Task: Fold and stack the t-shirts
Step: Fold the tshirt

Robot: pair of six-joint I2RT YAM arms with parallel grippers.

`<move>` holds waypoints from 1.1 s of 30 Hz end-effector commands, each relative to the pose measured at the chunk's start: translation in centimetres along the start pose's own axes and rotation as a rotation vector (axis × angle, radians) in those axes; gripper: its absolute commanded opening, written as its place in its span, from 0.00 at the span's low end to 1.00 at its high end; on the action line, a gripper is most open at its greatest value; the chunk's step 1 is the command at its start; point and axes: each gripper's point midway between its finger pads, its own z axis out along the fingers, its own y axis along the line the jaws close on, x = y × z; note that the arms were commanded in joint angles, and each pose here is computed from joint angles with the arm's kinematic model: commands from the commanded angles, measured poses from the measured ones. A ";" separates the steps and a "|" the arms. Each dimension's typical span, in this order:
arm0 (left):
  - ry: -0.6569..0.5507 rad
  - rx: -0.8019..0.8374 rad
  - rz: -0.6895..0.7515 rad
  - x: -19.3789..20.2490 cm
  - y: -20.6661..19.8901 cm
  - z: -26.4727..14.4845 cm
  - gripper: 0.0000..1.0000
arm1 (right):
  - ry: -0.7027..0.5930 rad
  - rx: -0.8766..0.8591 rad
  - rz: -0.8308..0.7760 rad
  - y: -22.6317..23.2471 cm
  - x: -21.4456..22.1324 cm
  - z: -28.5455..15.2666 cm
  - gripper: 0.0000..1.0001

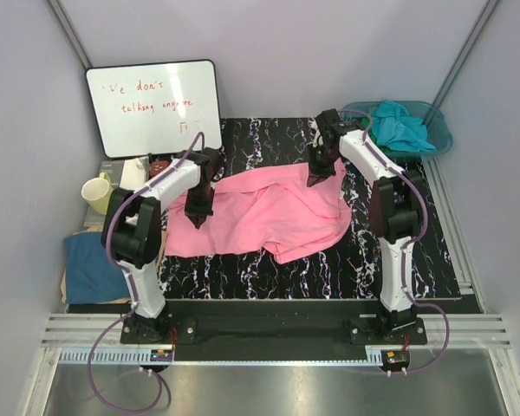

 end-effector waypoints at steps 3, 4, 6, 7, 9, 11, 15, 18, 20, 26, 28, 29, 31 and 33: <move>0.013 0.059 0.026 -0.8 -2.4 1.3 0.00 | 0.101 -0.101 0.030 1.8 5.4 -2.4 0.00; 0.010 0.062 0.030 -0.6 -2.6 1.2 0.00 | 0.085 -0.111 0.021 2.3 6.0 -4.0 0.00; 0.011 0.075 0.025 0.1 -2.7 1.3 0.00 | 0.131 -0.108 0.020 2.3 8.7 -4.4 0.00; 0.014 0.075 0.022 0.3 -2.8 1.6 0.00 | 0.123 -0.120 0.002 3.1 9.6 -5.6 0.00; 0.047 0.066 0.021 1.1 -2.7 2.6 0.00 | 0.161 -0.115 -0.003 3.2 11.9 -5.8 0.00; 0.076 0.057 0.015 1.5 -2.8 3.5 0.00 | 0.183 -0.129 -0.027 4.2 13.9 -6.5 0.00; 0.120 0.057 0.012 1.6 -3.3 4.8 0.00 | 0.230 -0.158 -0.081 6.3 16.9 -7.0 0.00; 0.150 0.046 0.010 1.7 -3.5 5.7 0.00 | 0.296 -0.150 -0.096 6.9 19.7 -6.4 0.03; 0.165 0.041 0.007 1.9 -3.5 6.3 0.00 | 0.346 -0.130 -0.106 6.8 21.9 -5.8 0.20; 0.191 0.032 0.000 2.3 -3.6 7.3 0.00 | 0.350 -0.066 -0.117 5.8 24.3 -4.6 0.56; 0.195 0.033 -0.003 2.4 -3.7 7.4 0.00 | 0.323 -0.073 -0.108 6.1 24.2 -4.2 0.56; 0.197 0.034 -0.003 2.4 -3.7 7.4 0.00 | 0.308 -0.069 -0.110 6.1 24.1 -4.0 0.55; 0.193 0.035 -0.007 2.4 -3.7 7.4 0.00 | 0.279 -0.086 -0.107 6.8 23.8 -3.3 0.54; 0.194 0.032 -0.006 2.4 -3.7 7.4 0.00 | 0.277 -0.100 -0.118 7.6 23.6 -2.4 0.54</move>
